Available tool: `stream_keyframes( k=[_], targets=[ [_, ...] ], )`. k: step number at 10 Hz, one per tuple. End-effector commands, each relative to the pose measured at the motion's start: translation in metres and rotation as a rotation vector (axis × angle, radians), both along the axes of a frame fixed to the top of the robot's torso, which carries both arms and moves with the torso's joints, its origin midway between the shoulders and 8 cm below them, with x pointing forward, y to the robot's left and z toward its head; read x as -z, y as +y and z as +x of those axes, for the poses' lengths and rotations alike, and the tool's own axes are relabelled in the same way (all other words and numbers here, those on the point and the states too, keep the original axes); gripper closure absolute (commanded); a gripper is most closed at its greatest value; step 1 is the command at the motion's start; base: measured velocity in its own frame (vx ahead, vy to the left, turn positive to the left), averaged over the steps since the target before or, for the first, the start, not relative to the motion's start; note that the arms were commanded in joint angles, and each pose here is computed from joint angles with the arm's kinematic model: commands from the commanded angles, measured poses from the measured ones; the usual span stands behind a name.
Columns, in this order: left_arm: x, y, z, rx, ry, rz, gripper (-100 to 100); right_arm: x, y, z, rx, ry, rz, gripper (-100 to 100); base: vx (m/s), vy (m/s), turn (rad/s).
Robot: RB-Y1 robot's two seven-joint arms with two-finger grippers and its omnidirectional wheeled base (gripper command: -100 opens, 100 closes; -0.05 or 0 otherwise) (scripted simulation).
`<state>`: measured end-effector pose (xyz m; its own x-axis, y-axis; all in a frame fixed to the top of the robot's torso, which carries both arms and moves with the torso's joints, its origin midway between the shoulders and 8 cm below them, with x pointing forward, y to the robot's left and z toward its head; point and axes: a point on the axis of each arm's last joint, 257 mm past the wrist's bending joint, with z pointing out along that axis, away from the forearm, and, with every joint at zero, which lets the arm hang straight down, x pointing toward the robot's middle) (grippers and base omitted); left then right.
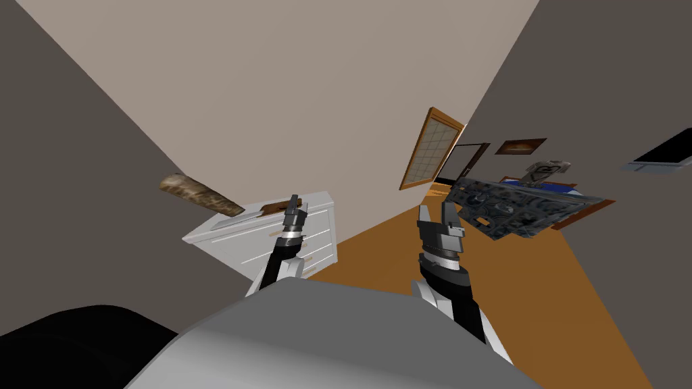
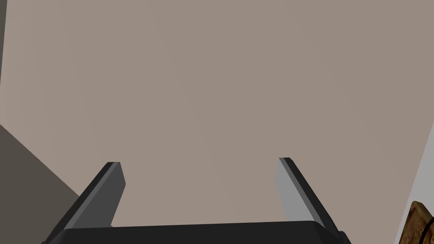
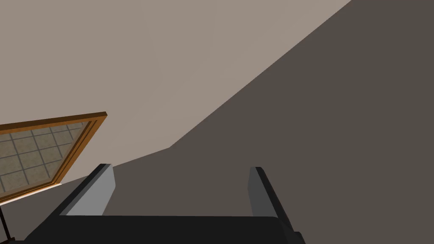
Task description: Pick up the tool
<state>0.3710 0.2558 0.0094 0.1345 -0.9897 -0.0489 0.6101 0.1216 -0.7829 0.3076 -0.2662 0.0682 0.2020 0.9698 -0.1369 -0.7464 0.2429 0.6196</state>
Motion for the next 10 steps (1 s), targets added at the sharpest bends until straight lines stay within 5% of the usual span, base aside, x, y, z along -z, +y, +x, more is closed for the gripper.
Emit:
stream_keyframes(
  k=[1, 10],
  targets=[
    [0.002, 0.0, 0.004, 0.019, 0.019, 0.017, -100, 0.0, 0.0, 0.0, 0.0, 0.0, 0.0, 0, -0.005, -0.003, 0.009],
    [0.005, 0.021, 0.04, 0.099, 0.146, -0.012, -100, 0.0, 0.0, 0.0, 0.0, 0.0, 0.0, 0, -0.018, -0.011, 0.019]
  ],
)
